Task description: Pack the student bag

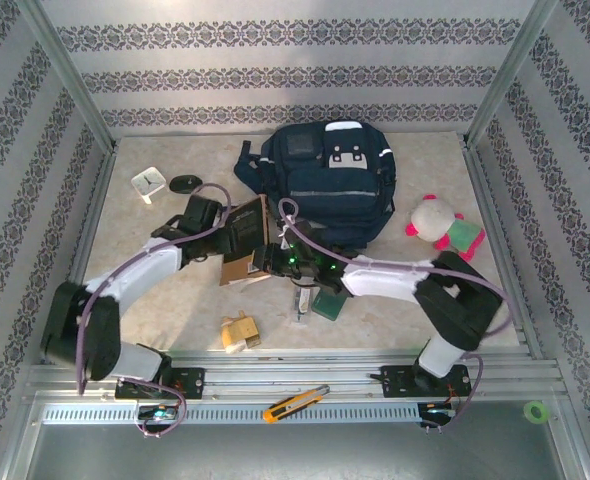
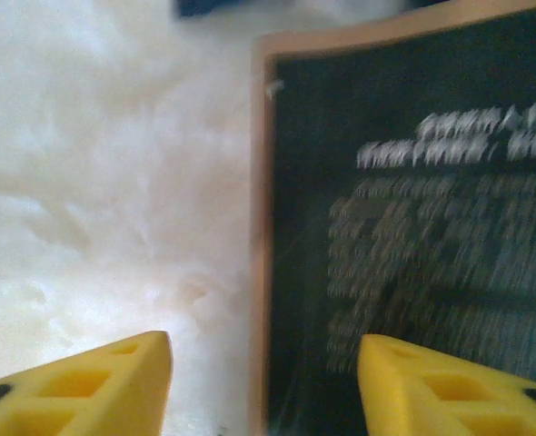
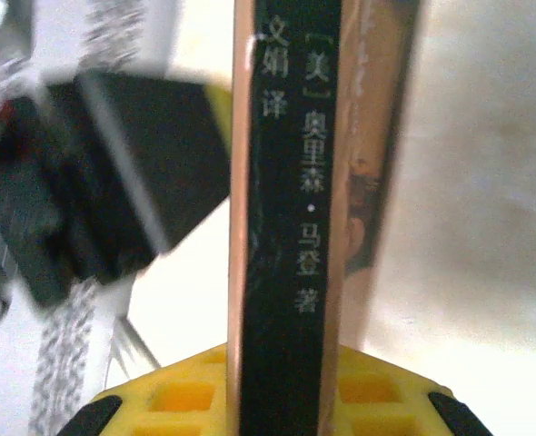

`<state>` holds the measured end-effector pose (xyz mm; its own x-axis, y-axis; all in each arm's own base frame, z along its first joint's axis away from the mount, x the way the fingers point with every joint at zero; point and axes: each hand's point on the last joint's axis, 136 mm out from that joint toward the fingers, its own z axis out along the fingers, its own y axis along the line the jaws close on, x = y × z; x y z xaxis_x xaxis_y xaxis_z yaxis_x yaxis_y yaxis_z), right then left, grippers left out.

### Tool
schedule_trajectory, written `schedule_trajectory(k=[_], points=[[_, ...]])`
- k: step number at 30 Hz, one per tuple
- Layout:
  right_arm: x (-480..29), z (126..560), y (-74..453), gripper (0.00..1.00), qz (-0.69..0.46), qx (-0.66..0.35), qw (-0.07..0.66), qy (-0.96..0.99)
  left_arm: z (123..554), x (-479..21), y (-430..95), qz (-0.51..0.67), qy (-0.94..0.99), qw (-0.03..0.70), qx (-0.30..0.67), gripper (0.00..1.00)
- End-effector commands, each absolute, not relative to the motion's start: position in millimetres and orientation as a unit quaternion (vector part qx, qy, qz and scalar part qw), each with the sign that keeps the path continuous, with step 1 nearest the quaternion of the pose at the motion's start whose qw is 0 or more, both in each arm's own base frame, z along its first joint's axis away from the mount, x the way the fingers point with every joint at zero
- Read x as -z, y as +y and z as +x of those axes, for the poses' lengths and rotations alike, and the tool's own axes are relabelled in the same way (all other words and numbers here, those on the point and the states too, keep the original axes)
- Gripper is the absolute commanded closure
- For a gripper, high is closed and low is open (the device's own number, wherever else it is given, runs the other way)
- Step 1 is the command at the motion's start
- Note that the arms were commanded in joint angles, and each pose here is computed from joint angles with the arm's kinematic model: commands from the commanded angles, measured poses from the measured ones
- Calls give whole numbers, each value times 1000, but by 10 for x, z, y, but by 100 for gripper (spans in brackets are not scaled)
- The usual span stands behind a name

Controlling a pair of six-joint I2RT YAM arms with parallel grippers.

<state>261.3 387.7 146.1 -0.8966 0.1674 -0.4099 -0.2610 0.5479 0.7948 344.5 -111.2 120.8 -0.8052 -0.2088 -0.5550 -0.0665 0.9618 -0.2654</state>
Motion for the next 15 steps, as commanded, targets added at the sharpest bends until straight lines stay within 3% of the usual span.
schedule_trajectory(k=[1, 6, 10, 15], points=[[-2005, 2531, 3739, 100, -157, -451, 346, 807, 3447, -1808, -1164, -52, 920, 360, 145, 37], [-2246, 2612, 3306, 100, -259, -297, 467, 791, 3442, -2483, -1289, -48, 877, 427, 213, 34], [-2323, 2983, 2790, 100, -224, -121, 519, 816, 3388, -2965, -1366, -60, 842, 463, 270, 29], [-2503, 3213, 2645, 100, -194, -39, 542, 817, 3319, -3244, -1533, -75, 819, 475, 312, 25]])
